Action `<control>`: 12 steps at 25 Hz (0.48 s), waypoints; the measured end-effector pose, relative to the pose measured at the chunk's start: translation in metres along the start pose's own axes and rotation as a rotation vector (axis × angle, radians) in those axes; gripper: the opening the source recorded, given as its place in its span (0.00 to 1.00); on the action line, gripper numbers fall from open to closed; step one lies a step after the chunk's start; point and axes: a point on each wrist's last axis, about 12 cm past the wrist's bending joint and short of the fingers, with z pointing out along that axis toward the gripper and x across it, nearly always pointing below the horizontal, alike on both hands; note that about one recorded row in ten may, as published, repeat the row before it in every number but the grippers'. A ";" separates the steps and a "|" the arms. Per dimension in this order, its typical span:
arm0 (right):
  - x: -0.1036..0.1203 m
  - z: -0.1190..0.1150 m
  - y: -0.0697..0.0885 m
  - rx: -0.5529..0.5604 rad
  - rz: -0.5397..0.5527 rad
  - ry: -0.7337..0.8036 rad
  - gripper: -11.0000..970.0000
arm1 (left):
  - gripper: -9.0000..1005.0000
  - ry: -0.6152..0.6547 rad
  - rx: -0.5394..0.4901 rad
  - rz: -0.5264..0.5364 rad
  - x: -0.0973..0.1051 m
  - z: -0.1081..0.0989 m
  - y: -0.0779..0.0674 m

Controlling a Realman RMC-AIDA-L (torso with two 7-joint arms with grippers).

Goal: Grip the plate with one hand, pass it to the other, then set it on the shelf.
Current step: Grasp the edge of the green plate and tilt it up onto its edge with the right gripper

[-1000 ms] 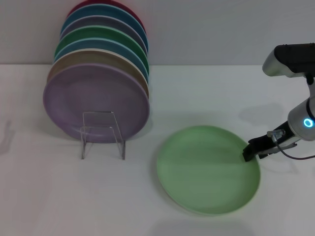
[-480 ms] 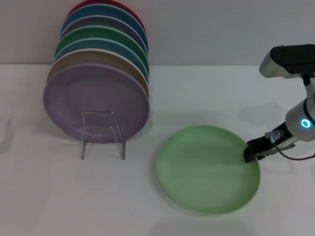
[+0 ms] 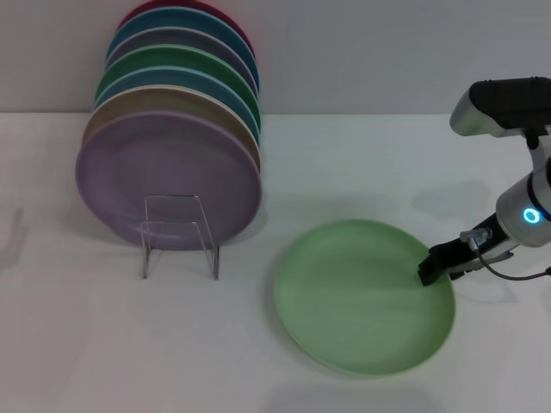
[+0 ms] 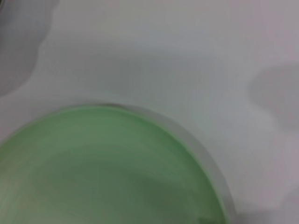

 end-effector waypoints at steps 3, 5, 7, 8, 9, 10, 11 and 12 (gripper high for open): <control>0.000 0.002 0.000 -0.002 0.001 0.011 0.44 | 0.81 -0.001 0.000 0.000 0.000 0.000 0.000; 0.001 0.004 0.001 -0.001 -0.003 0.018 0.42 | 0.81 -0.003 0.001 0.000 0.000 0.001 0.000; 0.001 0.005 0.002 0.002 -0.011 0.019 0.39 | 0.81 -0.003 0.001 0.000 0.000 0.001 0.000; 0.001 0.005 0.002 0.004 -0.015 0.018 0.37 | 0.81 -0.004 0.001 0.000 0.000 0.001 0.000; 0.001 0.005 0.003 0.009 -0.023 0.015 0.36 | 0.81 -0.004 0.001 0.001 0.000 0.001 -0.001; 0.001 0.005 0.003 0.009 -0.023 0.015 0.34 | 0.81 -0.004 0.001 0.001 0.000 0.001 -0.001; 0.000 0.005 0.004 0.011 -0.027 0.014 0.32 | 0.81 -0.004 0.001 0.001 -0.001 0.001 0.000; 0.000 0.005 0.004 0.012 -0.031 0.013 0.31 | 0.81 -0.005 0.001 0.002 -0.001 0.001 0.000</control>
